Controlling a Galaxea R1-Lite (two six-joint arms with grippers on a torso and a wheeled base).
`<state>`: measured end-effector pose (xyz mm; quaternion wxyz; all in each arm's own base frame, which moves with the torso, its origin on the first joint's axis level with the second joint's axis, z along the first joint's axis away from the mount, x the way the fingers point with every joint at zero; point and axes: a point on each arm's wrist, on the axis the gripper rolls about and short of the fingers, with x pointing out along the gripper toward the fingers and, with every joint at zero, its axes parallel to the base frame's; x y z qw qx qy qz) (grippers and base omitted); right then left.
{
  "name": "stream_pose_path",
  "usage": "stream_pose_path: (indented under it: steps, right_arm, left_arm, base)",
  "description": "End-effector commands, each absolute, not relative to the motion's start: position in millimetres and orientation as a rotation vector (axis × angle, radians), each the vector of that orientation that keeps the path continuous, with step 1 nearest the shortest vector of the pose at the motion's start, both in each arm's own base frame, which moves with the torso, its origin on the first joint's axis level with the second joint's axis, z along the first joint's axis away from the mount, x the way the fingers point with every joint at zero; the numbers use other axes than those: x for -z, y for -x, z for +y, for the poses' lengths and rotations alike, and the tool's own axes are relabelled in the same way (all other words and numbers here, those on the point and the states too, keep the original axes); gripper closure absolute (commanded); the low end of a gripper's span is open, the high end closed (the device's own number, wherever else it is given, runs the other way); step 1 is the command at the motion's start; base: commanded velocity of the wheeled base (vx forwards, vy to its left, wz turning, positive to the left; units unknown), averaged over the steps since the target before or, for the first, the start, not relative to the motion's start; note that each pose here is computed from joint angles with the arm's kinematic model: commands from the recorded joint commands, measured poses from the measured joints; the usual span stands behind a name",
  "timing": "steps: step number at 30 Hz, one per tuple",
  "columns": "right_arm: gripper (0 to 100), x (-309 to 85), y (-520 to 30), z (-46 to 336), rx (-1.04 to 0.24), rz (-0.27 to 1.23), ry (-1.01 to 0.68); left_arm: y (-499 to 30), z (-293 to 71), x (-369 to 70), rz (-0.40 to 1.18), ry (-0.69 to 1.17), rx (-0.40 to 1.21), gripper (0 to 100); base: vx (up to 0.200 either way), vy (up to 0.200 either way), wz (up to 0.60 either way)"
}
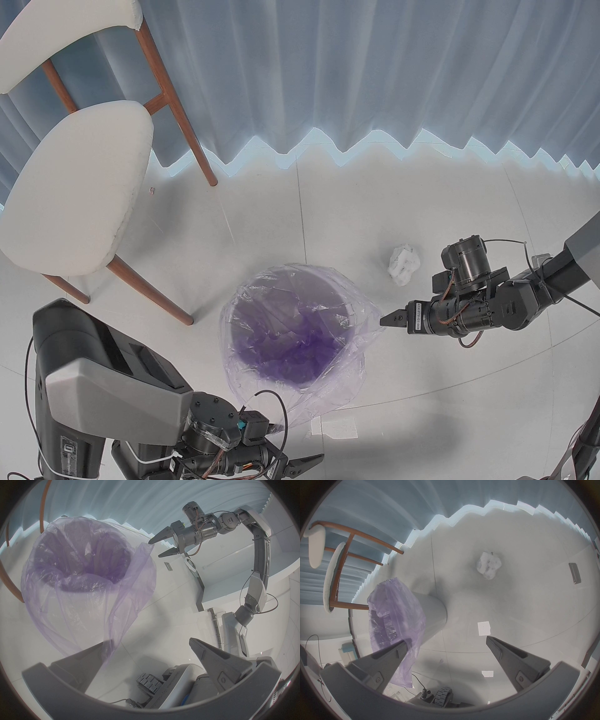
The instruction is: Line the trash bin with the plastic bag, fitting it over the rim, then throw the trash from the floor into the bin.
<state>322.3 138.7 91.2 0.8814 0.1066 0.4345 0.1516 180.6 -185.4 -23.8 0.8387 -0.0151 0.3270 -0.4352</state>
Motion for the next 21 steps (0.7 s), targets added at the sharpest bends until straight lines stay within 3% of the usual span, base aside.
stream_pose_path:
  steps: [1, 21]
  right_arm:
    - [0, -71, -333, 130, -0.292, 0.949, -0.238]
    - [0, -1, -379, 126, -0.247, 0.929, -0.293]
  left_arm:
    - [-185, -185, 37, 0.726, 0.026, 0.901, 0]
    - [-203, -189, 46, 0.727, 0.131, 0.751, 0]
  base:
    - [0.0, 0.0, 0.0]
    - [0.0, 0.0, 0.0]
